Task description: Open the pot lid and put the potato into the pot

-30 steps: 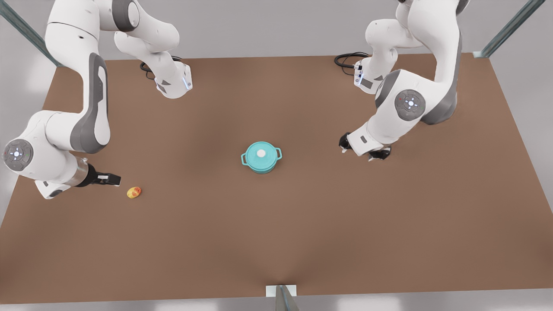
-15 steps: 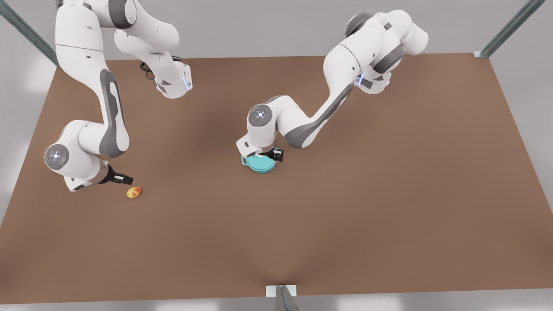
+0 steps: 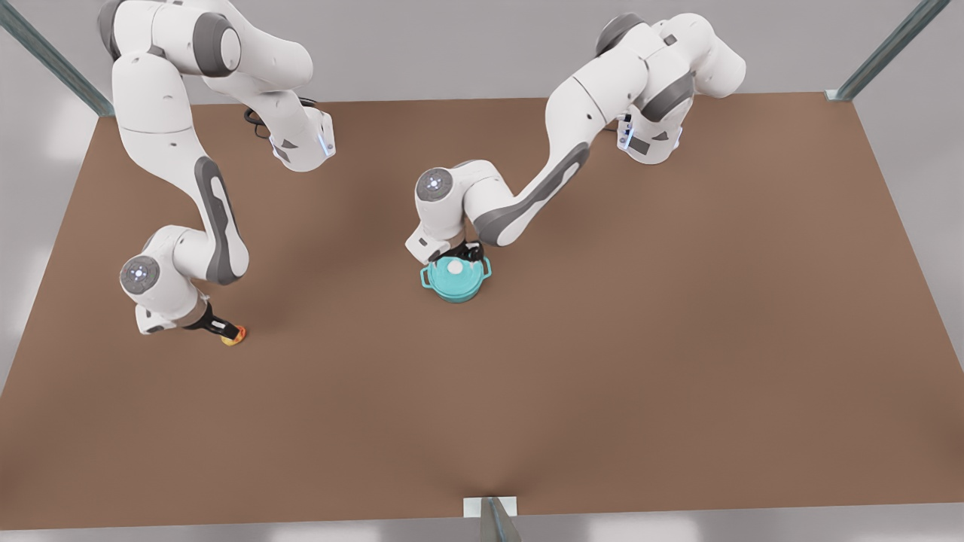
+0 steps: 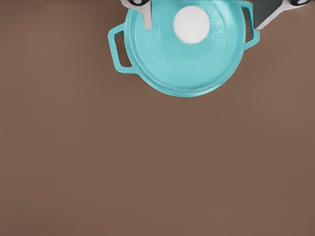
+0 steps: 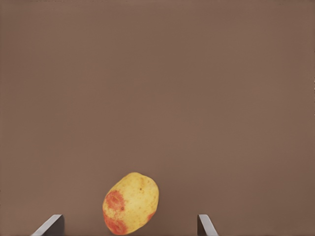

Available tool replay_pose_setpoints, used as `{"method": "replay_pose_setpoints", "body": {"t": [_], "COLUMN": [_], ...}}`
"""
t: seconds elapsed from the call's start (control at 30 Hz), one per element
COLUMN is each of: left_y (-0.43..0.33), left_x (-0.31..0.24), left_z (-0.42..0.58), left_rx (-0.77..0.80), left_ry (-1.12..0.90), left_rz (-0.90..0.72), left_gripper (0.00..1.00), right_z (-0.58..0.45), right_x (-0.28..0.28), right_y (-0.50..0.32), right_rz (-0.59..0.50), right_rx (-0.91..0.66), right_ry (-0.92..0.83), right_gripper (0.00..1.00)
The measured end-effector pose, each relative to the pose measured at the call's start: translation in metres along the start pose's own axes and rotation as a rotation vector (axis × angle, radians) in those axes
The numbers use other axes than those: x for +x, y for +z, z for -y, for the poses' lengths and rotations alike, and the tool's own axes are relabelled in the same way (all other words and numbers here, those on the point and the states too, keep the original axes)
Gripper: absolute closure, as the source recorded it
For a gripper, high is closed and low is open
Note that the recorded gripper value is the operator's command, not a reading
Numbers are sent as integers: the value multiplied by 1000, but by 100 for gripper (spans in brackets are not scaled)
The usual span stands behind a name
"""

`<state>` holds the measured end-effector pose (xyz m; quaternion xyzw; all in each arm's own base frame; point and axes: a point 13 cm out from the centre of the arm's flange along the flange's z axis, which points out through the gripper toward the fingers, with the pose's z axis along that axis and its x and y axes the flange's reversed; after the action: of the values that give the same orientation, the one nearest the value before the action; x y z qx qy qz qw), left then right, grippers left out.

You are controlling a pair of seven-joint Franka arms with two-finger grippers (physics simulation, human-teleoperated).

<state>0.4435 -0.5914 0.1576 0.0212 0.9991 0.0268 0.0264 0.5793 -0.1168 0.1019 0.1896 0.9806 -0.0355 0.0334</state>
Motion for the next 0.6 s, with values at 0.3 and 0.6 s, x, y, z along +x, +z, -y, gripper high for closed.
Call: {"method": "replay_pose_setpoints", "body": {"t": [0.3,0.6], "left_y": [26,46], "left_x": [14,13], "left_z": [0,1], "left_rx": [-3,-4], "left_ry": [-117,-189], "left_rz": [-12,2], "left_gripper": [0,5], "right_z": [-1,3], "right_x": [-10,-7], "right_y": [17,28], "right_rz": [75,86], "right_rx": [-6,-4], "right_ry": [39,92], "right_gripper": [0,0]}}
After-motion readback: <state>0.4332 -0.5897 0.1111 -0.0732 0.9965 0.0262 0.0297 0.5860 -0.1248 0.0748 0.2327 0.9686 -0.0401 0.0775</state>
